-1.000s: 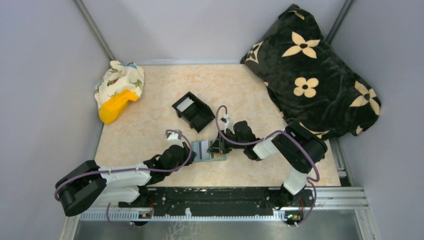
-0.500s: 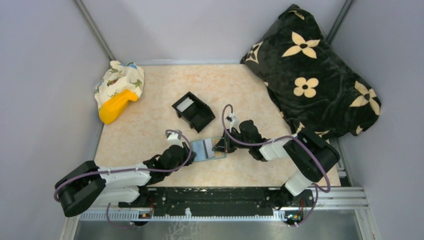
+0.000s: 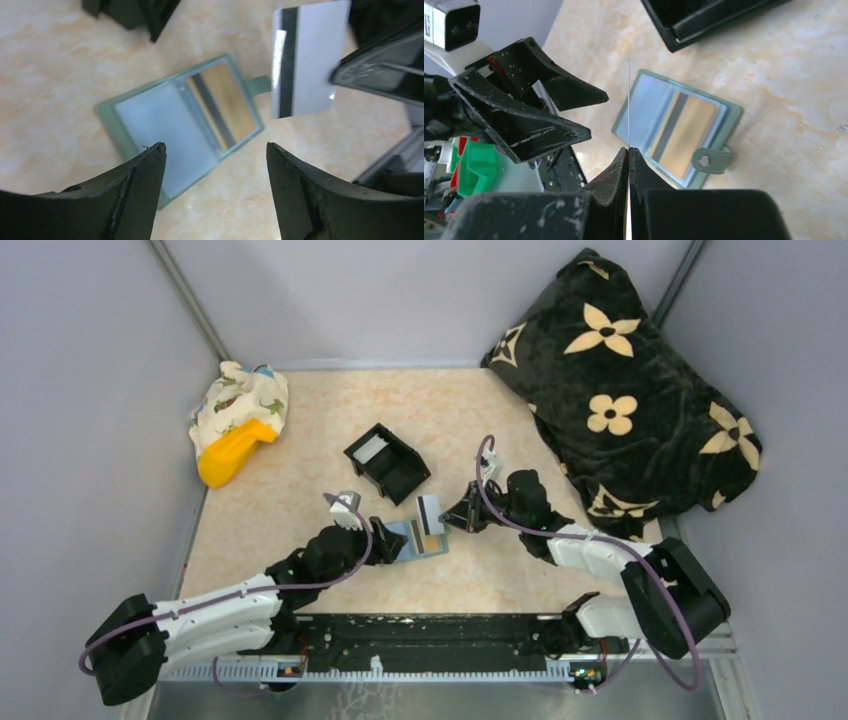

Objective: Take the credit cards out of the card holder

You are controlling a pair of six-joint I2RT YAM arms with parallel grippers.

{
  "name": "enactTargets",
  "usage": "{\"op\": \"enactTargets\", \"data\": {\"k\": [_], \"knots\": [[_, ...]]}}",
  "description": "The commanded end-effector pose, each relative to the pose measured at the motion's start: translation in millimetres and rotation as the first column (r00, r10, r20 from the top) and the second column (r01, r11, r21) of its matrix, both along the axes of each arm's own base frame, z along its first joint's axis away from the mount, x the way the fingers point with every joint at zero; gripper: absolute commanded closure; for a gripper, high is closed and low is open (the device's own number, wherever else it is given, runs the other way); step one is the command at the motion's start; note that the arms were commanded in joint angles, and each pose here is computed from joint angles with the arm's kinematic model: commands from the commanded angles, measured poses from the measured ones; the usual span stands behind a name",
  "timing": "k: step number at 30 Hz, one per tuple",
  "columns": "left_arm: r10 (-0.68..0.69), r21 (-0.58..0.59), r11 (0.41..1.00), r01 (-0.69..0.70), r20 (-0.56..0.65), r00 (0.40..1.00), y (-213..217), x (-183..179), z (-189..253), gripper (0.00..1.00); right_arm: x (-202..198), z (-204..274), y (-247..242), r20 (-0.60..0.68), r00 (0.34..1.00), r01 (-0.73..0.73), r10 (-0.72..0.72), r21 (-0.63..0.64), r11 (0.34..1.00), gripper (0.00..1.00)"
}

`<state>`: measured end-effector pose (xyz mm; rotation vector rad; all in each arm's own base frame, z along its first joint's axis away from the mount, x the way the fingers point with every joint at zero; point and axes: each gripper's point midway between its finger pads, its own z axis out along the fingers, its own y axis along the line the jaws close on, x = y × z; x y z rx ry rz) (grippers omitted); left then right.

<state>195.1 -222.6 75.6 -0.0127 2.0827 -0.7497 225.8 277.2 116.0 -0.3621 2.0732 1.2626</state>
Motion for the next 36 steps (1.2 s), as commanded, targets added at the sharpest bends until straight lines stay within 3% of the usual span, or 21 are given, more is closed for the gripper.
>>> {"op": "enactTargets", "data": {"k": [1,8,16,25,36], "knots": [[-0.114,-0.141,0.981,0.137,0.165,0.980,-24,1,57,0.18,-4,45,7,0.116,0.991,-0.077,0.068,0.078,0.994,1.00],[-0.224,-0.274,0.909,0.314,0.316,0.922,-40,-8,105,0.16,-19,88,12,0.194,0.975,-0.151,0.111,0.205,0.967,1.00],[-0.278,-0.330,0.847,0.417,0.393,0.876,-42,-10,118,0.17,-44,112,8,0.243,0.957,-0.229,0.158,0.296,0.927,1.00],[-0.296,-0.366,0.795,0.485,0.464,0.835,-45,-20,142,0.33,-47,109,10,0.227,0.957,-0.247,0.181,0.313,0.917,1.00],[-0.330,-0.381,0.764,0.521,0.463,0.822,-50,-26,142,0.56,-46,108,14,0.215,0.956,-0.262,0.200,0.321,0.910,1.00]]}}
